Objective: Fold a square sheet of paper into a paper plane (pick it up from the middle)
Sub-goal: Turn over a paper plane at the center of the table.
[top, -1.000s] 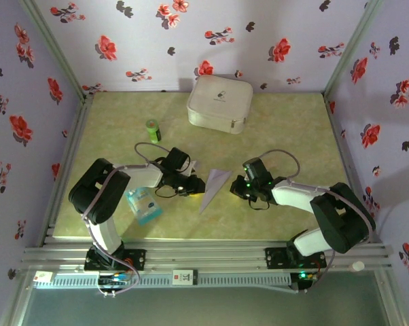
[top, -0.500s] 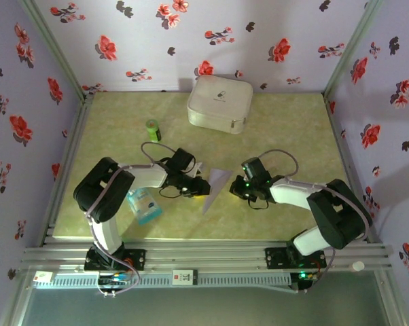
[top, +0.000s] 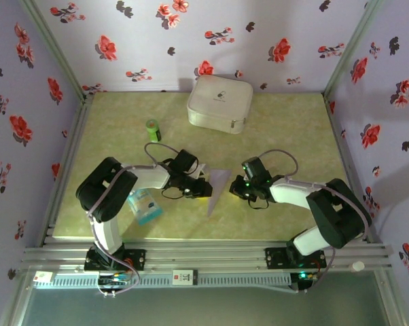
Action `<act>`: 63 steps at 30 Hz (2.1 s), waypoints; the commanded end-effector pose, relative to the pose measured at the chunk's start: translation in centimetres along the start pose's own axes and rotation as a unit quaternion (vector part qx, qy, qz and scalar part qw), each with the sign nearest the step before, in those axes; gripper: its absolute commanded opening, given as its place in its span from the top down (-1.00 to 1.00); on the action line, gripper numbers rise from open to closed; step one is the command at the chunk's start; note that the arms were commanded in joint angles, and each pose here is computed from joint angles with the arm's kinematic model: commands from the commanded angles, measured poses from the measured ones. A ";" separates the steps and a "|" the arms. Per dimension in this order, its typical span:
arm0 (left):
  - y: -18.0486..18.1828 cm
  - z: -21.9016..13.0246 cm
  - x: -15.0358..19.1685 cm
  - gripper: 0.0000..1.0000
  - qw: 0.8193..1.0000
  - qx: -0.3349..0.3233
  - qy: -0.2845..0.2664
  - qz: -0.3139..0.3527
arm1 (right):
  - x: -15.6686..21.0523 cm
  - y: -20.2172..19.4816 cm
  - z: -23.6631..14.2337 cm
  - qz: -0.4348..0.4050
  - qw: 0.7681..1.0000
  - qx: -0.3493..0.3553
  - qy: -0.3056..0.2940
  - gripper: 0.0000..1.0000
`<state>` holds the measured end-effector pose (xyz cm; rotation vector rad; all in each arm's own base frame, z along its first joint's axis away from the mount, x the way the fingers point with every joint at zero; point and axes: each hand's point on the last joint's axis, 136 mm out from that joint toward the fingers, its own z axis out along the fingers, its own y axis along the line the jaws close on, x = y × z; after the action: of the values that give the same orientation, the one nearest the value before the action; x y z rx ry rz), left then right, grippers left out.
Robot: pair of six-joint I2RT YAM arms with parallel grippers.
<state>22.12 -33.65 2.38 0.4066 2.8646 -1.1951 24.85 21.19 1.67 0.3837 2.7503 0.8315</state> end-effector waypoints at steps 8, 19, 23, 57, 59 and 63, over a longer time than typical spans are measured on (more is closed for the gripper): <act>-1.5 0.5 -0.5 0.62 0.999 0.034 0.004 0.004 | 0.1 1.1 0.9 0.003 1.000 -0.024 0.010 0.77; -1.5 1.0 -0.4 0.57 0.999 0.036 0.012 0.003 | 0.3 1.2 1.1 0.003 1.000 -0.025 0.013 0.76; -1.5 1.3 -0.2 0.58 0.999 0.036 0.018 0.003 | 0.3 1.0 1.3 0.004 1.000 -0.023 0.013 0.76; 3.6 -7.6 -2.6 0.89 0.954 -0.291 -0.067 0.019 | -1.3 -0.8 -2.1 0.005 0.997 0.028 -0.067 0.70; 3.8 -7.6 -2.4 0.89 0.953 -0.295 -0.064 0.018 | -1.3 -0.7 -2.0 0.006 0.997 0.027 -0.066 0.70; 4.2 -7.2 -2.2 0.87 0.952 -0.301 -0.053 0.012 | -1.4 -0.5 -2.0 0.005 0.998 0.024 -0.064 0.69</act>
<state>26.09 -26.91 5.06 0.3068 2.8888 -0.3703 25.58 19.65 3.72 0.4086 2.6457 0.7460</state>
